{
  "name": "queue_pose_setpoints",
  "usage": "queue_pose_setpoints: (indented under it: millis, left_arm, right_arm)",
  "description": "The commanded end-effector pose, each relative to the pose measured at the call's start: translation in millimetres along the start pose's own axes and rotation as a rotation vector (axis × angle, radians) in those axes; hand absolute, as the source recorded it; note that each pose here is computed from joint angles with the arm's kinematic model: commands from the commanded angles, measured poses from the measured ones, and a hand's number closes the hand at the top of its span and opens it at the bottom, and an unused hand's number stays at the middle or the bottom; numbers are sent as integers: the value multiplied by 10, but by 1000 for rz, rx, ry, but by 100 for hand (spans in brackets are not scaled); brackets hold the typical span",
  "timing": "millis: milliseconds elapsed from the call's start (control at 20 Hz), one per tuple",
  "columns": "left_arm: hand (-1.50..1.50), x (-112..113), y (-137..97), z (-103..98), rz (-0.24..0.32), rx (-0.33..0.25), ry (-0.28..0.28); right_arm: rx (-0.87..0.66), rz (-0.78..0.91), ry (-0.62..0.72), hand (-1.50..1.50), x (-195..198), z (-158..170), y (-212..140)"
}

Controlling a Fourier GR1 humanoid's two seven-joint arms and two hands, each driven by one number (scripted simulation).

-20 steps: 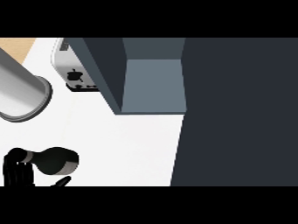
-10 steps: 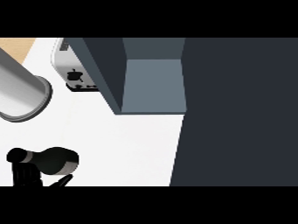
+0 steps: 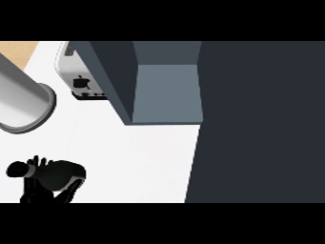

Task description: Pick up the wine, place it into the cabinet and close the cabinet

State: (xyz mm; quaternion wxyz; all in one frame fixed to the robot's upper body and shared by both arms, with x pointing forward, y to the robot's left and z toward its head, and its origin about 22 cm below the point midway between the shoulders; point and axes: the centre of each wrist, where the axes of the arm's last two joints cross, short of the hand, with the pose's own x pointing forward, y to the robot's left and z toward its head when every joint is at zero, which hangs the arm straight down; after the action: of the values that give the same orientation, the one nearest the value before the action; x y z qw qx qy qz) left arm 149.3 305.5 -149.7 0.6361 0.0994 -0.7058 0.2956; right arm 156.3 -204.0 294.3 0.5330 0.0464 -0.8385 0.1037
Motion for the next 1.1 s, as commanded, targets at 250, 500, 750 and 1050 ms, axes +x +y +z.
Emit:
queue_pose_setpoints:
  millis: [250, 500, 750, 1050]
  left_arm:
    - [150, -102, -111, -150, 10, -127, -35]
    - [150, -172, -117, -78, -170, -192, -171]
    - [150, -87, -477, -146, -160, -325, -228]
    - [150, 103, -1237, -458, -141, -642, -203]
  right_arm:
    - [85, -41, 6, -150, 115, 306, 28]
    - [59, -56, -1, -150, 84, 132, -19]
    - [74, -46, 2, -150, 103, 111, -25]
    - [48, -49, 1, -150, 90, 131, -37]
